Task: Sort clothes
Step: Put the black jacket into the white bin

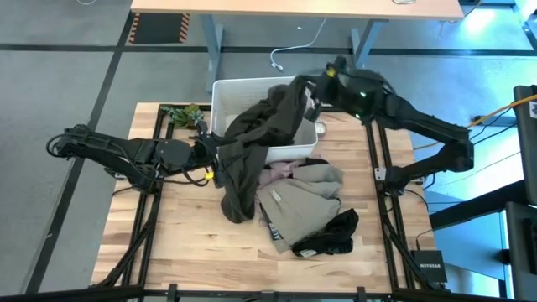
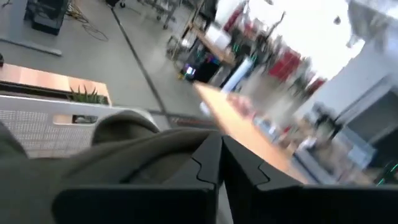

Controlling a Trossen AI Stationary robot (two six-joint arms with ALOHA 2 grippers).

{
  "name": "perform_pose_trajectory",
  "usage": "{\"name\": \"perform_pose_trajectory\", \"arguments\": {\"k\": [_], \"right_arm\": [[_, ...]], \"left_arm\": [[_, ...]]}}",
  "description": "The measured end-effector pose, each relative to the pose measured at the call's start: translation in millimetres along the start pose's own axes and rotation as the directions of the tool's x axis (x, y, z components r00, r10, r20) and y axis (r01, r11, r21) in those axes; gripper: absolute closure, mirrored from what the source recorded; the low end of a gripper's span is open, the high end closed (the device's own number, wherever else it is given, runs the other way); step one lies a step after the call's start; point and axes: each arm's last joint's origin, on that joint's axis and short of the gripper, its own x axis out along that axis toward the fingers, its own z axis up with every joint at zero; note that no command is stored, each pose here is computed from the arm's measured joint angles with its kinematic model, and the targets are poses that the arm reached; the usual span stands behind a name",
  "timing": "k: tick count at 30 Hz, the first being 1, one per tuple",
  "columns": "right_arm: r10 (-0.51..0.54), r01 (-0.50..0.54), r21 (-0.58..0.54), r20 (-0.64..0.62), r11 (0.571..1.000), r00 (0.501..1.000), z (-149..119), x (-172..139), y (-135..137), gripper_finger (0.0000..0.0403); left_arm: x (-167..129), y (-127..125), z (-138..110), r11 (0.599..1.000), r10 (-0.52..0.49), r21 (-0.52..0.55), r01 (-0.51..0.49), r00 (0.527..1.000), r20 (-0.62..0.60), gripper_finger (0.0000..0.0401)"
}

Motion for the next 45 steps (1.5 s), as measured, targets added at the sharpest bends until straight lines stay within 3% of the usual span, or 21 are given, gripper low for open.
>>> {"name": "perform_pose_trajectory", "arguments": {"k": [4, 9, 13, 16, 21, 25, 29, 33, 40, 45], "right_arm": [[-0.025, 0.041, 0.145, -0.112, 0.989, 0.993, -19.8, 32.2, -0.8, 0.0341], [-0.05, 0.057, 0.024, -0.242, 0.998, 0.969, -32.9, 44.5, 10.3, 0.0274], [0.026, -0.038, -0.043, -0.256, 0.998, 0.966, -21.5, 29.2, 23.4, 0.0224], [0.221, -0.24, -0.055, -0.229, 0.969, 0.948, -12.9, 12.5, 43.0, 0.0203], [0.542, -0.571, -0.106, -0.213, 0.814, 0.813, -18.5, 2.7, 96.5, 0.0197], [0.599, -0.656, -0.284, -0.268, 0.699, 0.754, -36.0, 4.5, 146.7, 0.0196], [0.559, -0.635, -0.488, -0.314, 0.599, 0.768, -55.0, 11.1, 191.7, 0.0196], [0.45, -0.539, -0.677, -0.328, 0.502, 0.831, -68.1, 22.8, 226.0, 0.0196], [0.28, -0.422, -0.852, -0.342, 0.311, 0.897, -87.8, 52.4, 258.3, 0.0196], [0.227, -0.347, -0.901, -0.292, 0.261, 0.929, -92.3, 67.6, 268.9, 0.0196]], "left_arm": [[0.0, 0.0, 0.0, 1.0, 0.0, 0.0, 0.0, 1.0, 0.0, 0.0192], [0.0, 0.0, -0.3, 1.0, 0.0, 0.002, 0.0, 1.0, -0.002, 0.0192], [0.0, -0.1, -1.0, 1.0, 0.0, 0.003, 0.0, 1.0, -0.008, 0.0192], [0.0, -0.2, -1.3, 1.0, -0.001, 0.004, 0.001, 1.0, -0.01, 0.0192], [0.0, -0.1, -1.3, 1.0, 0.0, -0.003, 0.0, 1.0, -0.01, 0.0192], [0.0, 0.0, -4.0, 1.0, 0.001, 0.014, 0.0, 0.999, -0.033, 0.0192], [0.0, 0.0, -3.7, 1.0, 0.001, 0.014, 0.0, 1.0, -0.03, 0.0192], [0.0, 0.0, -3.9, 1.0, 0.001, 0.02, 0.0, 1.0, -0.032, 0.0192], [0.0, 0.1, -4.5, 1.0, 0.001, 0.025, 0.0, 0.999, -0.037, 0.0192], [0.0, 0.1, -4.5, 1.0, 0.001, 0.022, 0.0, 0.999, -0.037, 0.0192]]}}
